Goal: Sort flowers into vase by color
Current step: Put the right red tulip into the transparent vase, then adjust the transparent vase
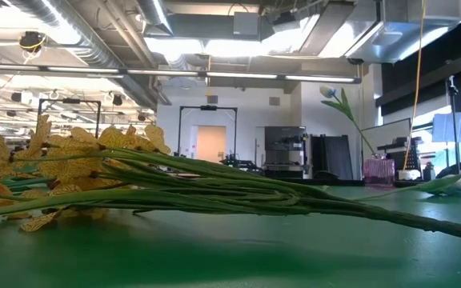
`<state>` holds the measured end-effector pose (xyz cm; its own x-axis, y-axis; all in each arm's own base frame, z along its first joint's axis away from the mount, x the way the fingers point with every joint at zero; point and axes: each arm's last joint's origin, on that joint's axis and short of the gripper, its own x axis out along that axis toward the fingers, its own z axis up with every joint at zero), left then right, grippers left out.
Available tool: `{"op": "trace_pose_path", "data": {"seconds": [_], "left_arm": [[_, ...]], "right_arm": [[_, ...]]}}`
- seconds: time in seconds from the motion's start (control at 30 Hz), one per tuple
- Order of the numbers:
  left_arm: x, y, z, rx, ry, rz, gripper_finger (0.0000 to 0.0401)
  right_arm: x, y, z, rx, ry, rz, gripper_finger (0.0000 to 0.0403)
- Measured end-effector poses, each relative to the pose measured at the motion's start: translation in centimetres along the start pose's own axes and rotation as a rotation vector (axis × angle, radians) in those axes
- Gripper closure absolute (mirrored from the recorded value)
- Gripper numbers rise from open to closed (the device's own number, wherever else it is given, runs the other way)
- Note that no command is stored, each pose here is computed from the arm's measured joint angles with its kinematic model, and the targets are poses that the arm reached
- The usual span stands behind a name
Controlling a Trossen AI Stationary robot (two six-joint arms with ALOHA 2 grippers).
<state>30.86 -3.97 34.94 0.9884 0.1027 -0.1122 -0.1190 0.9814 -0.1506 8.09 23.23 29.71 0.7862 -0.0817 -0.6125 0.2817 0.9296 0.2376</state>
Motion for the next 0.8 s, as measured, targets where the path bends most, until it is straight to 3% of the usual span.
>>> {"op": "trace_pose_path", "data": {"seconds": [0.23,0.57,0.8], "left_arm": [[0.0,0.1,0.0,0.0,-0.003,0.018,0.0259],[0.0,0.1,0.0,0.001,-0.003,0.019,0.0259],[0.0,0.1,-0.1,0.004,0.011,0.021,0.0259]], "right_arm": [[-0.1,0.2,0.0,0.02,0.057,0.011,0.038],[-2.1,-0.4,2.6,-0.016,0.033,0.011,0.0291],[-3.0,-0.1,3.5,0.007,0.093,0.032,0.0227]]}}
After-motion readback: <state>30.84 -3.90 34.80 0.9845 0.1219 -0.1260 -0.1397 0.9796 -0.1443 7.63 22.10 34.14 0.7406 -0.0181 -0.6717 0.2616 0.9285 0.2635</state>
